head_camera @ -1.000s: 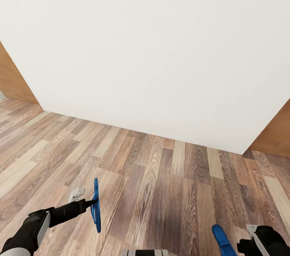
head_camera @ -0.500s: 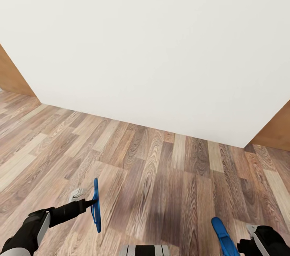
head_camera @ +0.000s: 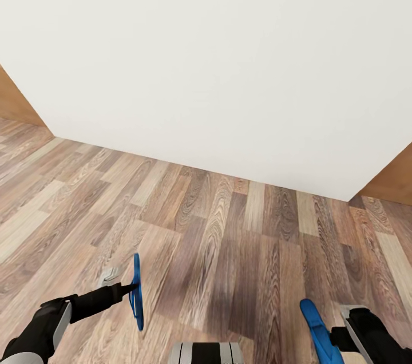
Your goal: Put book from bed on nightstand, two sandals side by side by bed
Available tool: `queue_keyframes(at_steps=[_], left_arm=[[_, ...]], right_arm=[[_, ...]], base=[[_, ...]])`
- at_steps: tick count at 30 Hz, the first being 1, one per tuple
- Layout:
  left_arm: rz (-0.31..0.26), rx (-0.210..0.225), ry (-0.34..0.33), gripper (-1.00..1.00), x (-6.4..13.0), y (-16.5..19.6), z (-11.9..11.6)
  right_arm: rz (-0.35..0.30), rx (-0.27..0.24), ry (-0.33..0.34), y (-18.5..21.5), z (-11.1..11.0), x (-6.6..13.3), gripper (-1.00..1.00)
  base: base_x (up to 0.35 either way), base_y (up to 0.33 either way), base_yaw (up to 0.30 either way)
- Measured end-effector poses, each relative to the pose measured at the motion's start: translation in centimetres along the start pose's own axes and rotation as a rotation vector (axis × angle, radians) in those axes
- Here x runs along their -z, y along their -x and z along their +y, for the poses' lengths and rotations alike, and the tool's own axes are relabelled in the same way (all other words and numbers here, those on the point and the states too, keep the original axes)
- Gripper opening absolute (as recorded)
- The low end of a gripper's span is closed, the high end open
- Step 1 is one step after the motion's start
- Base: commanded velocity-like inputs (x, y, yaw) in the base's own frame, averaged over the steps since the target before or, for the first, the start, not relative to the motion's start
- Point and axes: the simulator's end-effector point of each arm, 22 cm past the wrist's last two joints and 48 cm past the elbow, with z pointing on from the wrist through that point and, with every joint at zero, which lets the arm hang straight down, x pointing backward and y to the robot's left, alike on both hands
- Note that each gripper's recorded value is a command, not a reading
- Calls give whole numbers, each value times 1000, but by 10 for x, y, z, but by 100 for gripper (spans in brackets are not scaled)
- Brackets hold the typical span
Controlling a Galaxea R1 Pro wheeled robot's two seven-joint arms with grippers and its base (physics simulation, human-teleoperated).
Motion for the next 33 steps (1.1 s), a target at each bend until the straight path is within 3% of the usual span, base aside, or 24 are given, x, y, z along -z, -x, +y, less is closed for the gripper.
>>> queue_keyframes(at_steps=[4,7,12,21,33], left_arm=[[11,10,6,-100,-3,-6,6],[20,17,10,-100,-5,-10,10],[35,30,18,-100,-9,-18,17],[62,51,29,-100,-17,-32,28],[97,82,48,-100,-24,-51,44]], right_arm=[[-41,29,22,25,22,3,100],[-112,115,40,50,53,13,100],[-158,168,56,68,74,22,100],[-122,185,64,57,82,8,100],[-69,197,54,40,77,-14,100]], base=[[0,0,0],[0,0,0],[0,0,0],[0,0,0],[0,0,0]])
